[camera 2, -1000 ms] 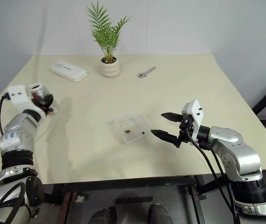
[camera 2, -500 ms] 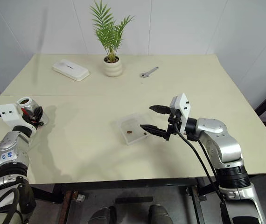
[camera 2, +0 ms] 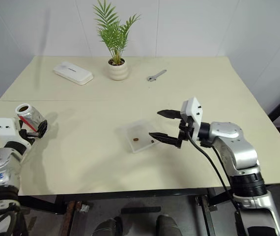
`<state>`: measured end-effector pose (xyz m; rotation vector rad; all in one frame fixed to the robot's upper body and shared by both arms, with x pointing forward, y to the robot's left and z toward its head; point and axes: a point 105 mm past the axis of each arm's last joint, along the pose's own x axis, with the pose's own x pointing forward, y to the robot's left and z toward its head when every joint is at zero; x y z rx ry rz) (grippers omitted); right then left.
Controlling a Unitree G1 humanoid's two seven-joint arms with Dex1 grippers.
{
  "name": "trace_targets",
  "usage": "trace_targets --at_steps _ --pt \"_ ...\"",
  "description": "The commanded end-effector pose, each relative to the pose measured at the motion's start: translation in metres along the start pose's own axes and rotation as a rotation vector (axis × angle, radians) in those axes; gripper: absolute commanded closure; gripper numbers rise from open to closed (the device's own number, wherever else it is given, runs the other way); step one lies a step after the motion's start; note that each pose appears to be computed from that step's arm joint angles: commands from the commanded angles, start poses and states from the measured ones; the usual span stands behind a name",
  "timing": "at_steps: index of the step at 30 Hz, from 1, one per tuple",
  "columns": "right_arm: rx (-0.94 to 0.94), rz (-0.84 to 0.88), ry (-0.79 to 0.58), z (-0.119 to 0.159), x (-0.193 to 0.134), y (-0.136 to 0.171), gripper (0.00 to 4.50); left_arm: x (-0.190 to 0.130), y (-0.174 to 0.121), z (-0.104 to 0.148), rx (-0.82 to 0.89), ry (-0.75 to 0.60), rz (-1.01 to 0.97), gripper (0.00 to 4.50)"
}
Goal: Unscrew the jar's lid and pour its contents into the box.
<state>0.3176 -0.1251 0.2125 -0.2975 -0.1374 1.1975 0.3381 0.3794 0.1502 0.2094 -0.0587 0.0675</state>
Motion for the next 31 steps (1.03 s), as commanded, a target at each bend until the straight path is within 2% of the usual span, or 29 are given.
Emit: trace_targets --at_steps 1,3,6,8,15,22,31 --pt "-0.100 -0.042 -0.023 0.014 -0.024 -0.008 0.00 -0.023 0.009 0.017 0.183 0.015 -0.082 0.02" --pt "-0.099 -0.035 0.002 0.011 -0.037 -0.007 0.00 -0.042 0.016 0.019 0.261 0.055 -0.130 0.02" --pt "-0.093 -0.015 0.062 0.000 -0.050 -0.006 0.00 -0.064 0.009 0.026 0.352 0.064 -0.251 0.02" --pt "-0.096 -0.025 0.081 -0.004 -0.055 -0.010 0.00 -0.073 -0.004 0.031 0.425 0.056 -0.366 0.02" --pt "-0.120 -0.037 0.088 -0.006 -0.062 -0.020 0.00 -0.089 -0.070 0.058 0.458 -0.083 -0.789 0.02" --pt "-0.156 -0.021 0.076 0.007 -0.058 -0.021 0.00 -0.067 -0.099 0.082 0.424 -0.176 -0.932 0.02" --pt "-0.148 -0.062 0.097 0.007 -0.069 -0.018 0.00 -0.043 -0.118 0.086 0.405 -0.200 -1.004 0.02"
